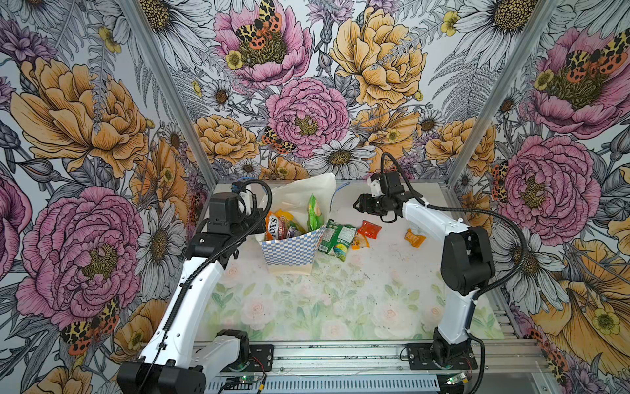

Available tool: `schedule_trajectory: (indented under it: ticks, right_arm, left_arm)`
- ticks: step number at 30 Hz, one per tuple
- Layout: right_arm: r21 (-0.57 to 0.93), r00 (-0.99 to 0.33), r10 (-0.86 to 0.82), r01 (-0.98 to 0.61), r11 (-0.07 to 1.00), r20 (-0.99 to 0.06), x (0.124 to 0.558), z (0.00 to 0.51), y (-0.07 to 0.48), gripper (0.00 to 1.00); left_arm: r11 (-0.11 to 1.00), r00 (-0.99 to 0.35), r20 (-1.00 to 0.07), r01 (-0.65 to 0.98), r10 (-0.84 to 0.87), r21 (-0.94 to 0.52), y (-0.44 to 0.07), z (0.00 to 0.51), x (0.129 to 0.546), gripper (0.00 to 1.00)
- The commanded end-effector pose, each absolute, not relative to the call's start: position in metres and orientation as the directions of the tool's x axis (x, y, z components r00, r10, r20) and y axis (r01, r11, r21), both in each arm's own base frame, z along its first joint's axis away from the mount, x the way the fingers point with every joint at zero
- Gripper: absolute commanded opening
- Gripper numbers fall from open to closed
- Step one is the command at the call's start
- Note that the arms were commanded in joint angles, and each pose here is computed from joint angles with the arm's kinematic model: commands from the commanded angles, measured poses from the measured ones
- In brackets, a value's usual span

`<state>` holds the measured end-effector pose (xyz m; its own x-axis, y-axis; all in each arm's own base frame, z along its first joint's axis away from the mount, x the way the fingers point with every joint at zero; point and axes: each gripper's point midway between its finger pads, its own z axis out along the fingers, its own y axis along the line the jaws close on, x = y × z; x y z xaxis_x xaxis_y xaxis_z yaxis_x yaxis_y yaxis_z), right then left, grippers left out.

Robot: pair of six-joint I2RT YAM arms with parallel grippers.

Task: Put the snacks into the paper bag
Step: 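Move the right gripper toward the green Fox's Spring Tea bag, then lower the right gripper onto the green Spring Tea bag and close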

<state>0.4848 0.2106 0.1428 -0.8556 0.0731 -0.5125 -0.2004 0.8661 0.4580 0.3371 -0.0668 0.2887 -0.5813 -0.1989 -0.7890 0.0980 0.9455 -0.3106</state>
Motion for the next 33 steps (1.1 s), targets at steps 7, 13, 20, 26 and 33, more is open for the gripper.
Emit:
schedule_trajectory:
  ticks: [7, 13, 20, 26, 33]
  right_arm:
    - [0.435, -0.900, -0.157, -0.342, 0.833, -0.407, 0.476, 0.091, 0.267, 0.65]
    - [0.418, -0.913, -0.189, -0.340, 0.843, -0.361, 0.462, 0.073, 0.269, 0.70]
    - [0.492, -0.930, -0.212, -0.342, 0.801, -0.301, 0.417, 0.081, 0.278, 0.59]
    - [0.492, -0.949, -0.182, -0.291, 0.821, -0.258, 0.391, 0.082, 0.270, 0.52]
    - [0.459, -0.955, -0.158, -0.262, 0.849, -0.252, 0.370, 0.080, 0.263, 0.44]
  left_arm:
    - [0.946, -0.483, -0.848, 0.108, -0.219, -0.306, -0.058, 0.318, 0.344, 0.00]
    - [0.947, -0.479, -0.850, 0.104, -0.220, -0.304, -0.057, 0.318, 0.342, 0.00]
    - [0.945, -0.484, -0.846, 0.109, -0.222, -0.309, -0.059, 0.318, 0.343, 0.00]
    - [0.945, -0.486, -0.845, 0.104, -0.223, -0.309, -0.058, 0.317, 0.344, 0.00]
    - [0.945, -0.491, -0.841, 0.101, -0.225, -0.312, -0.058, 0.315, 0.345, 0.00]
